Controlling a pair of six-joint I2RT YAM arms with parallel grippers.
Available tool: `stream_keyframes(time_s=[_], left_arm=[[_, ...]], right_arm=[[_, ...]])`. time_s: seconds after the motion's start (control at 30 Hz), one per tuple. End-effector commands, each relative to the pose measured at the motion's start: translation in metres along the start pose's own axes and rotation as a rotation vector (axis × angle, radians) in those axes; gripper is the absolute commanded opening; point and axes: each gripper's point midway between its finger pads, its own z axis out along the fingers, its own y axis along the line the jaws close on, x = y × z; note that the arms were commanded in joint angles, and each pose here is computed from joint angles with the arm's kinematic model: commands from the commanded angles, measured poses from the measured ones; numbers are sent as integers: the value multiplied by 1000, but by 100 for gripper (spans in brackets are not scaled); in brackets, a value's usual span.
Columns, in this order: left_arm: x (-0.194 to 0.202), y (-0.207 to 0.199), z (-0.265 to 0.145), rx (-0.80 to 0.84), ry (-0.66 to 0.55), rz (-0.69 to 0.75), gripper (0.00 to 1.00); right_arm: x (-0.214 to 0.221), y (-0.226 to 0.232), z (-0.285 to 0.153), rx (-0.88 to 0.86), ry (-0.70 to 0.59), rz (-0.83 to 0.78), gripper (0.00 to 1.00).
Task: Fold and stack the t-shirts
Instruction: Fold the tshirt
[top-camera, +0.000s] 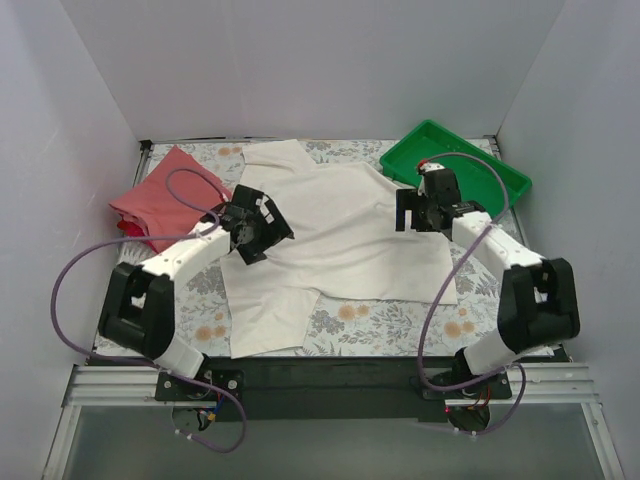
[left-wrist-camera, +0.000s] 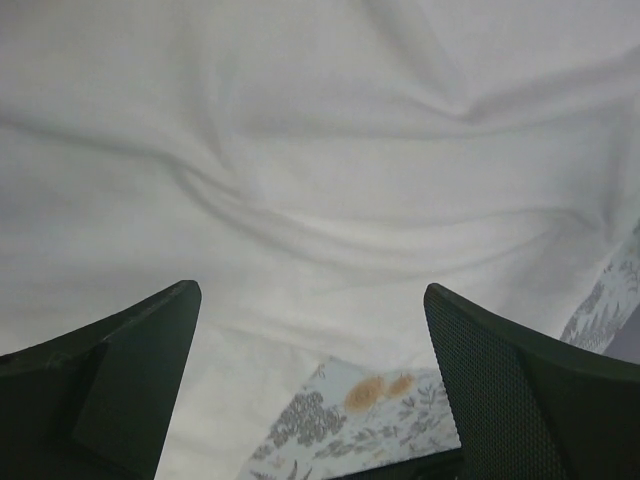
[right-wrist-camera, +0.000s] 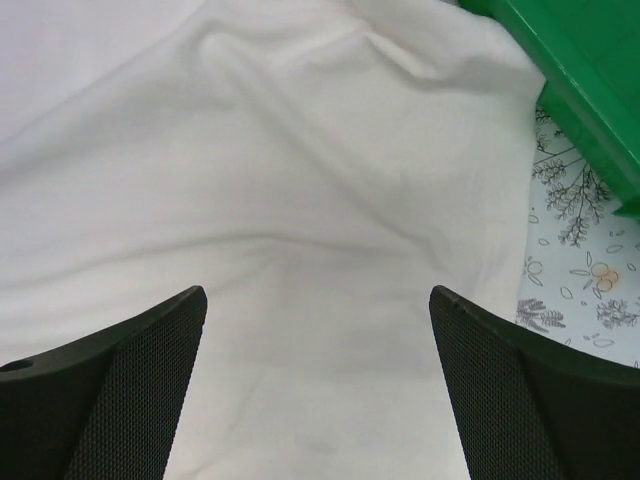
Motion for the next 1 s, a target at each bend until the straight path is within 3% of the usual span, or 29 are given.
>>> stream_keyframes(time_s=[0.0, 0.13, 0.17, 0.37, 0.47, 0.63, 0.97], left_arm=[[24, 12, -45, -32, -37, -30, 94], [91, 49, -68, -121, 46, -2, 94], [103, 57, -72, -130, 68, -4, 94], [186, 103, -92, -159, 208, -87, 94], [197, 116, -92, -172, 203, -126, 94], [193, 141, -82, -292, 142, -165, 81], [180, 154, -71, -360, 28, -265, 72]], right_arm=[[4, 6, -32, -52, -71, 59, 98], [49, -7, -55, -24, -110, 192, 98], [41, -8, -64, -23, -151, 221, 98], [83, -21, -76, -9, -190, 321, 98], [90, -22, -81, -15, -215, 334, 98], [96, -22, -82, -27, -222, 313, 98], [105, -21, -79, -35, -196, 298, 98]])
